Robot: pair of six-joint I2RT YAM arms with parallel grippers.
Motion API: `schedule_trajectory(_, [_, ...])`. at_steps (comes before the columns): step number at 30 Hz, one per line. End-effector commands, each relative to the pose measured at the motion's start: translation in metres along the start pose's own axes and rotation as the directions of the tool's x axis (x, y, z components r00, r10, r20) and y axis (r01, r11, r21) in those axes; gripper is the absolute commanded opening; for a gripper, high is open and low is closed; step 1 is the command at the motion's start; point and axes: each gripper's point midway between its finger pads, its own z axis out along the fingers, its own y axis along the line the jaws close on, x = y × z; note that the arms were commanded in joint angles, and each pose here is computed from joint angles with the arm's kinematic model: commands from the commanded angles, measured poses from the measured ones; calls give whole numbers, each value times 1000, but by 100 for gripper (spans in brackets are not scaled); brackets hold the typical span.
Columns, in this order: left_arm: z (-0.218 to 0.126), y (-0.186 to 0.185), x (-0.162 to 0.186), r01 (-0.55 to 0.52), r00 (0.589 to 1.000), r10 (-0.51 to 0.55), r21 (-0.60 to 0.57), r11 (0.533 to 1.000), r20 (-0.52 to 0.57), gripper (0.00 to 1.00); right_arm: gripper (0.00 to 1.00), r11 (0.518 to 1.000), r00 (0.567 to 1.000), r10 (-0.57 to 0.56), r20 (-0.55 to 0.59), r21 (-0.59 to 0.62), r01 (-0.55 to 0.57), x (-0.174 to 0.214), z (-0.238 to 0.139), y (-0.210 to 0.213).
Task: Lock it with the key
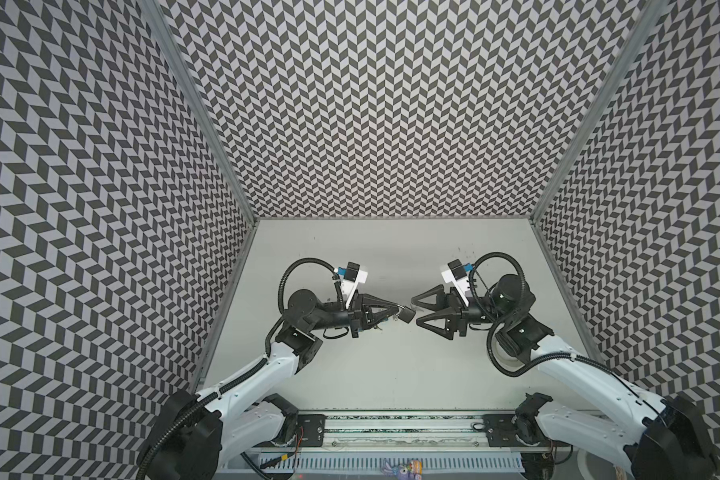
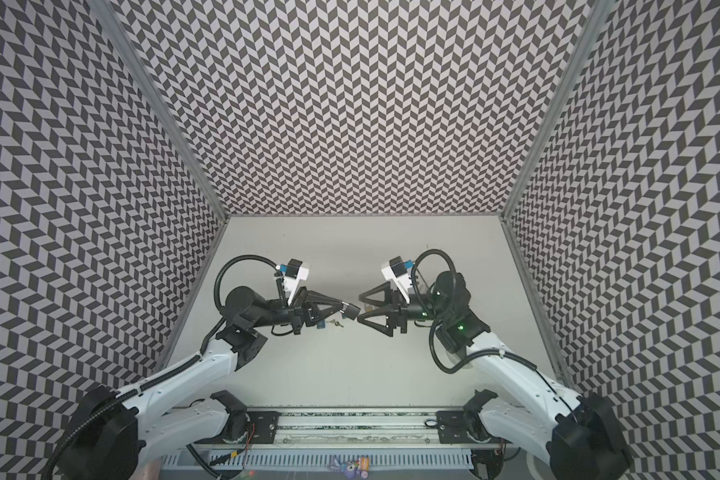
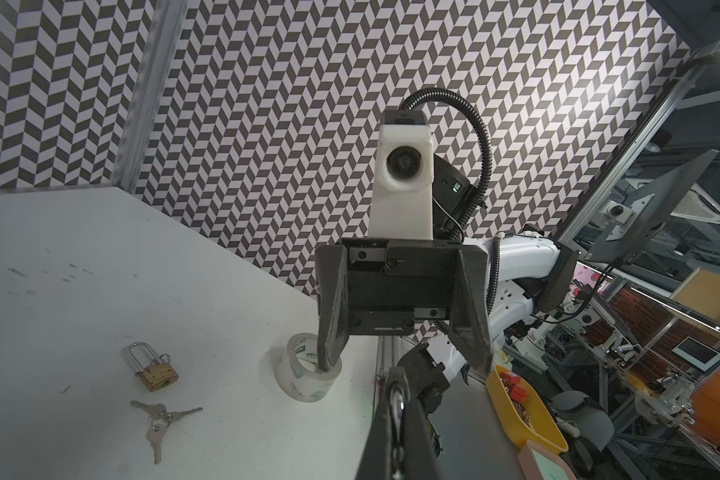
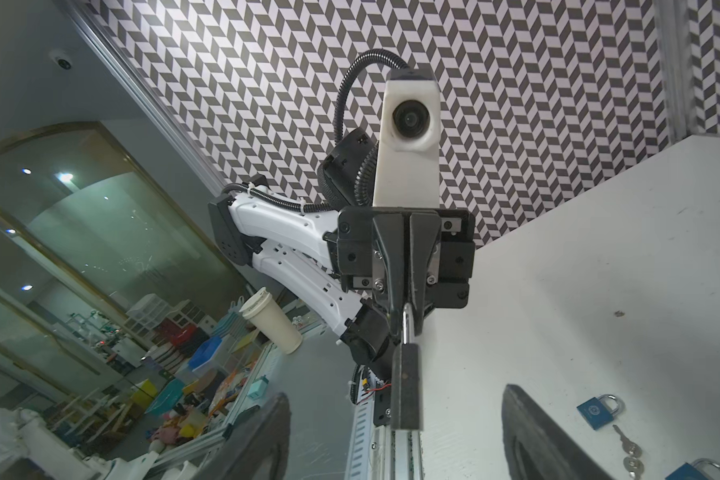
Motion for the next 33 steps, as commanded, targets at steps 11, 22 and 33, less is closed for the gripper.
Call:
schedule_trajectory(11, [14, -17, -15, -77, 997, 77, 69, 995, 1, 0, 48, 999, 999, -27, -29, -42, 26, 4, 10, 2])
schedule_trajectory(22, [16, -11, -15, -71, 997, 71, 55, 996, -11, 0, 25, 999, 999, -38, -29, -38, 37, 2, 10, 3])
schedule_trajectory(33, [17, -10, -17, -79, 997, 80, 40, 996, -21, 0, 44, 998, 998, -61, -7, -11, 61, -4, 8, 4])
